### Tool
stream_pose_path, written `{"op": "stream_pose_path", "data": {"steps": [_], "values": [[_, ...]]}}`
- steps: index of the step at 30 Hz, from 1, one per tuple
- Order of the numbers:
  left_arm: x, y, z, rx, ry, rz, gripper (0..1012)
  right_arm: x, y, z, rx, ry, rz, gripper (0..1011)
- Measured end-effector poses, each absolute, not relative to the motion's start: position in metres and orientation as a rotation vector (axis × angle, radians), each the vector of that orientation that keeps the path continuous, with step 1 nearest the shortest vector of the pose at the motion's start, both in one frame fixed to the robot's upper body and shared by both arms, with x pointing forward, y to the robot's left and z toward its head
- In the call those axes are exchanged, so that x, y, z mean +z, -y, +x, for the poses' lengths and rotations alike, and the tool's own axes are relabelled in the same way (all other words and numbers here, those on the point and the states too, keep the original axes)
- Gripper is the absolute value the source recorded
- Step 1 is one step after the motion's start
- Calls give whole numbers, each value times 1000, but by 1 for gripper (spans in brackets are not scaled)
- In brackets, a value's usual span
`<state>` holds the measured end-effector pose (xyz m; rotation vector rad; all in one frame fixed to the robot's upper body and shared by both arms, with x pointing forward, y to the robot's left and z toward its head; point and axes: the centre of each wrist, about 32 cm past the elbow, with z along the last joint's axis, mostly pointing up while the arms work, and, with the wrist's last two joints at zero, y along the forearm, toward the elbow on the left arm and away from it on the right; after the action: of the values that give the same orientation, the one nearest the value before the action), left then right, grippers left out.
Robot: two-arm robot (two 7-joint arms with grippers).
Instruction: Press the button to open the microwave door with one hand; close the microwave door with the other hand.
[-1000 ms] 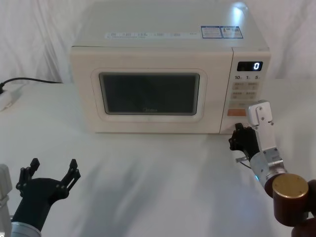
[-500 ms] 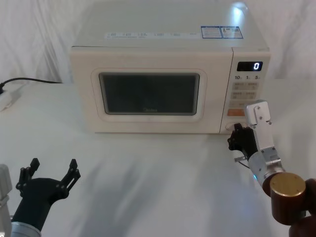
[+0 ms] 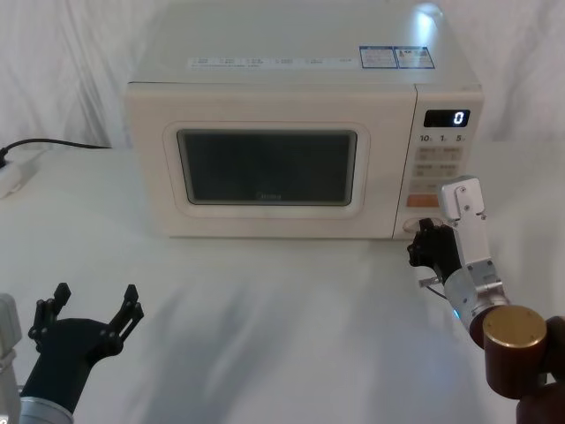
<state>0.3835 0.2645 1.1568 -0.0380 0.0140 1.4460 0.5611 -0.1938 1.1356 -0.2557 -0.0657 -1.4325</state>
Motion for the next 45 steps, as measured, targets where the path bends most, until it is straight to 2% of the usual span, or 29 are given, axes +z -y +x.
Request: {"op": "stream_pose_path", "data": {"steps": [45], "values": [[1157,-265,384,1446,-14,-38,1001,1136,192,574,-1439,48,-250,0]]}}
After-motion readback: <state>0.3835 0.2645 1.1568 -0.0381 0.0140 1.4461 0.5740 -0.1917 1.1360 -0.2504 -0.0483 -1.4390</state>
